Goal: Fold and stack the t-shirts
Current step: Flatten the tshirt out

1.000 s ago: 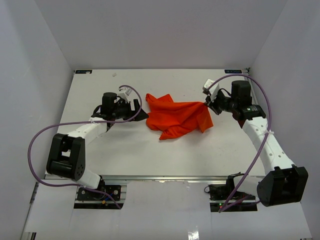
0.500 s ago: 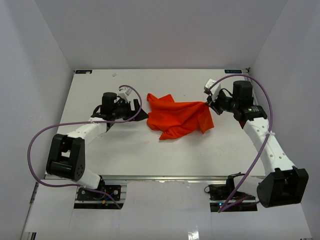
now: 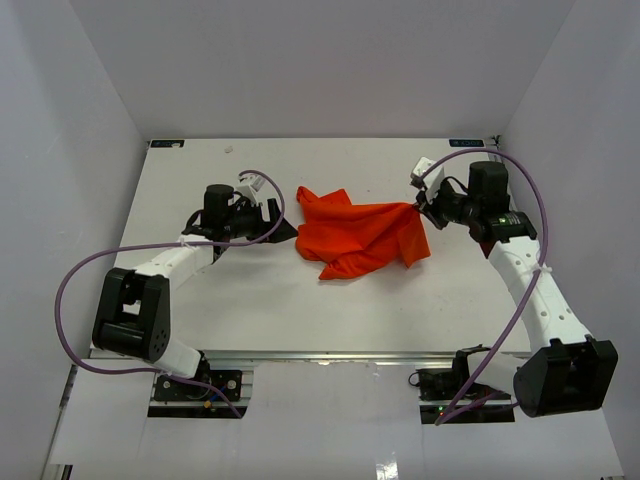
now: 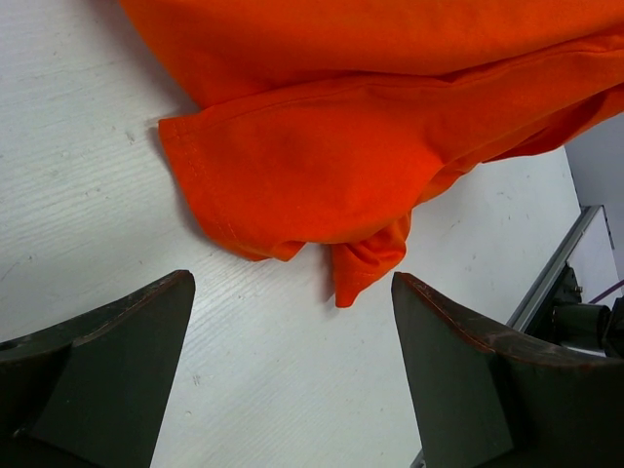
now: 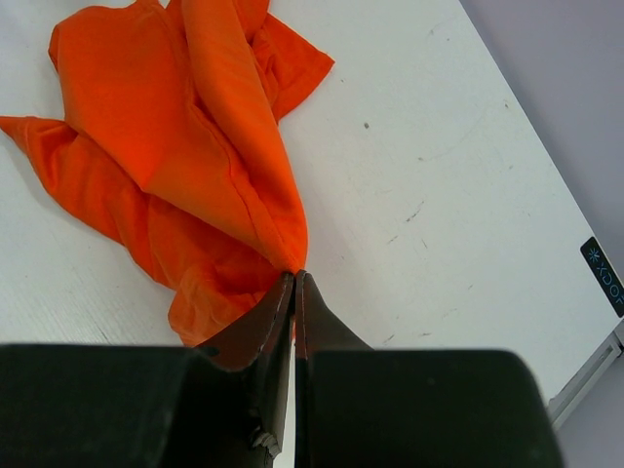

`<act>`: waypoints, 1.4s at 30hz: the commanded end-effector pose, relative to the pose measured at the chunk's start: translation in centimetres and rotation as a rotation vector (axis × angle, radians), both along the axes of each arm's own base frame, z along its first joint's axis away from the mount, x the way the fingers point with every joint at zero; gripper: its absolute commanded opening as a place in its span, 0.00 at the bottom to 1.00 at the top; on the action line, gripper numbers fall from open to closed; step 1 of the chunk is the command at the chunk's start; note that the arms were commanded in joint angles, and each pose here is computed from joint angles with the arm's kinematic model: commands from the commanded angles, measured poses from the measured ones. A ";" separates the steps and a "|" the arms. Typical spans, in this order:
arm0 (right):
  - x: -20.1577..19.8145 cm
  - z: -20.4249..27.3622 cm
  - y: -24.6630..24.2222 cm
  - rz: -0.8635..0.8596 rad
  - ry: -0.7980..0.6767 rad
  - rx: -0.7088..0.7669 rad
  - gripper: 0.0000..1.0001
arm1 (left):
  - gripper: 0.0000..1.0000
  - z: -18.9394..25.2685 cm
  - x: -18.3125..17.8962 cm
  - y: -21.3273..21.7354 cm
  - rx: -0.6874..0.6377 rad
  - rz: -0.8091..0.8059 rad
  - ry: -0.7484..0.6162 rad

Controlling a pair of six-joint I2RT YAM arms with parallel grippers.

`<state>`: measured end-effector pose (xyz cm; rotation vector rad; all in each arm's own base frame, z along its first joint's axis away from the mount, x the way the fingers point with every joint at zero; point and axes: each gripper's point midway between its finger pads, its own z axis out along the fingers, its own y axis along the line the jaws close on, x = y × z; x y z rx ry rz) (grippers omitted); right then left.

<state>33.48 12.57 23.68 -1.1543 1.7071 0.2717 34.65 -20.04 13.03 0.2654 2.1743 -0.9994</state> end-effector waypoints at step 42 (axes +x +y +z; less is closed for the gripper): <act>0.4 2.0 -2.9 -0.047 -0.010 0.076 0.06 | 0.82 -2.0 7.1 -7.2 0.053 -0.201 -0.148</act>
